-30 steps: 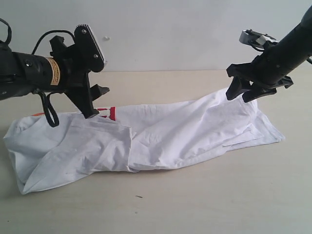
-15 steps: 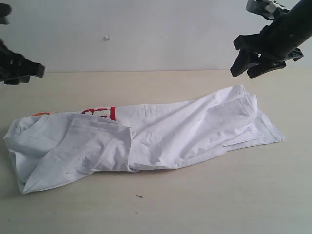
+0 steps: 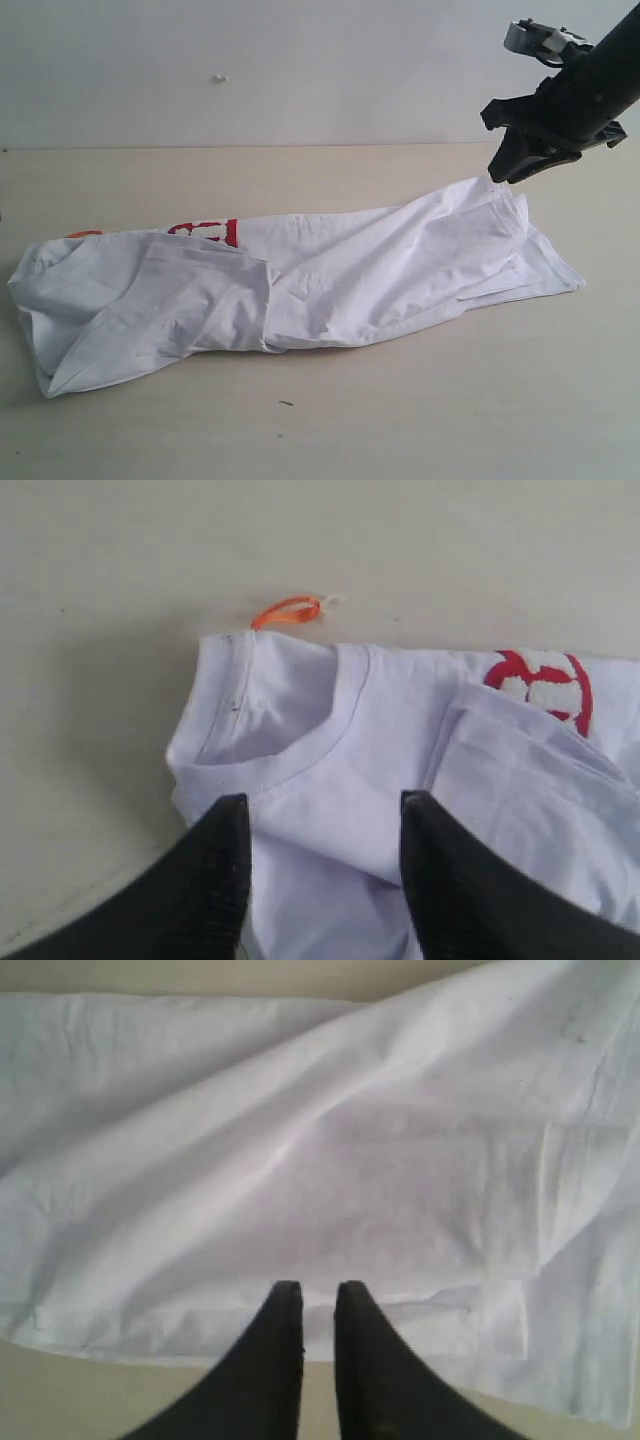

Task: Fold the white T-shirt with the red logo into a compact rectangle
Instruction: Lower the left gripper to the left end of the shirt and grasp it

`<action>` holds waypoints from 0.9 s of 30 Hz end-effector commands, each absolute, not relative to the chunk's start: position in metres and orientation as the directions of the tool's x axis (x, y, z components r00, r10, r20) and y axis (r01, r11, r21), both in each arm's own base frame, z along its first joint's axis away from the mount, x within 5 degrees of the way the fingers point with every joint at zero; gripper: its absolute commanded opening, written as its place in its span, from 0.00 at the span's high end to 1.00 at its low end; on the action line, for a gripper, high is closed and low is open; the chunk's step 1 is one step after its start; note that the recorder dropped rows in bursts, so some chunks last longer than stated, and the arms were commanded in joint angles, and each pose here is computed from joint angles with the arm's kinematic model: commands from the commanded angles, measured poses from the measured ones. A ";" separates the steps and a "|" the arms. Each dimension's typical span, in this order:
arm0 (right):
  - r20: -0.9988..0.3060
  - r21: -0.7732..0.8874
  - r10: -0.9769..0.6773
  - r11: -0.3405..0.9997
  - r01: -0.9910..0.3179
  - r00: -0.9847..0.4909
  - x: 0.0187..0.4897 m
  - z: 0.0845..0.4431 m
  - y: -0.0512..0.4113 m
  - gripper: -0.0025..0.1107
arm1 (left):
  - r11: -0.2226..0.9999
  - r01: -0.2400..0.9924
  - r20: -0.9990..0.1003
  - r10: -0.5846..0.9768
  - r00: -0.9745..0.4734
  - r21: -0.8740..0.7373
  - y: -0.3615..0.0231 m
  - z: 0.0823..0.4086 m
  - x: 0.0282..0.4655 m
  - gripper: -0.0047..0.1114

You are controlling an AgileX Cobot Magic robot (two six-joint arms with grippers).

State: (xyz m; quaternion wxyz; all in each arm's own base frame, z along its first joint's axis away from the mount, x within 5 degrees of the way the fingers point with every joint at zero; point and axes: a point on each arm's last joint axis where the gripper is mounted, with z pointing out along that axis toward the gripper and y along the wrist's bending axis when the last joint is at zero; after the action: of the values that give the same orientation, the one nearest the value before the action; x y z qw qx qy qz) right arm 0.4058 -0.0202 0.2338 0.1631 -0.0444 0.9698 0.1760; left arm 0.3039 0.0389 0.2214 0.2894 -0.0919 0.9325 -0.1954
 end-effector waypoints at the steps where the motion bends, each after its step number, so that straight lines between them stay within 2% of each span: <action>1: -0.315 0.312 -0.053 0.937 -0.156 -0.948 0.406 0.219 -0.022 0.98 | 0.877 -0.018 -0.426 -0.251 -0.869 -0.480 0.038 0.198 0.307 0.55; 11: -0.344 0.329 -0.031 0.932 -0.152 -0.938 0.408 0.221 -0.020 0.98 | 0.882 -0.157 -0.406 -0.355 -0.842 -0.445 0.088 0.172 0.315 0.55; 13: -0.359 0.343 -0.032 0.925 -0.163 -0.933 0.409 0.222 -0.019 0.98 | 0.871 -0.136 -0.391 -0.345 -0.853 -0.471 0.087 0.159 0.321 0.55; 16: -0.352 0.356 -0.037 0.919 -0.170 -0.935 0.408 0.222 -0.018 0.98 | 0.784 -0.082 -0.336 -0.355 -0.873 -0.616 0.078 0.154 0.334 0.55; 19: -0.347 0.359 -0.039 0.918 -0.171 -0.937 0.408 0.222 -0.017 0.98 | 0.705 -0.001 -0.309 -0.313 -0.898 -0.709 0.075 0.155 0.346 0.48; 23: -0.352 0.355 -0.050 0.917 -0.182 -0.935 0.408 0.222 -0.017 0.98 | 0.735 -0.023 -0.299 -0.304 -0.905 -0.677 0.080 0.139 0.352 0.39; 27: -0.348 0.355 -0.052 0.917 -0.183 -0.936 0.407 0.222 -0.017 0.98 | 0.797 -0.001 -0.356 -0.272 -0.894 -0.605 0.090 0.142 0.361 0.38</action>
State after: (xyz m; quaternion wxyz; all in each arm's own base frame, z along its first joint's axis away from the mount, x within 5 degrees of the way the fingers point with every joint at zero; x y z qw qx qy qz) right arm 0.4077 -0.0173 0.2202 0.1660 -0.0568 0.9655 0.1924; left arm 0.3540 0.0840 0.1367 0.1997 -0.0861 0.9174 -0.3334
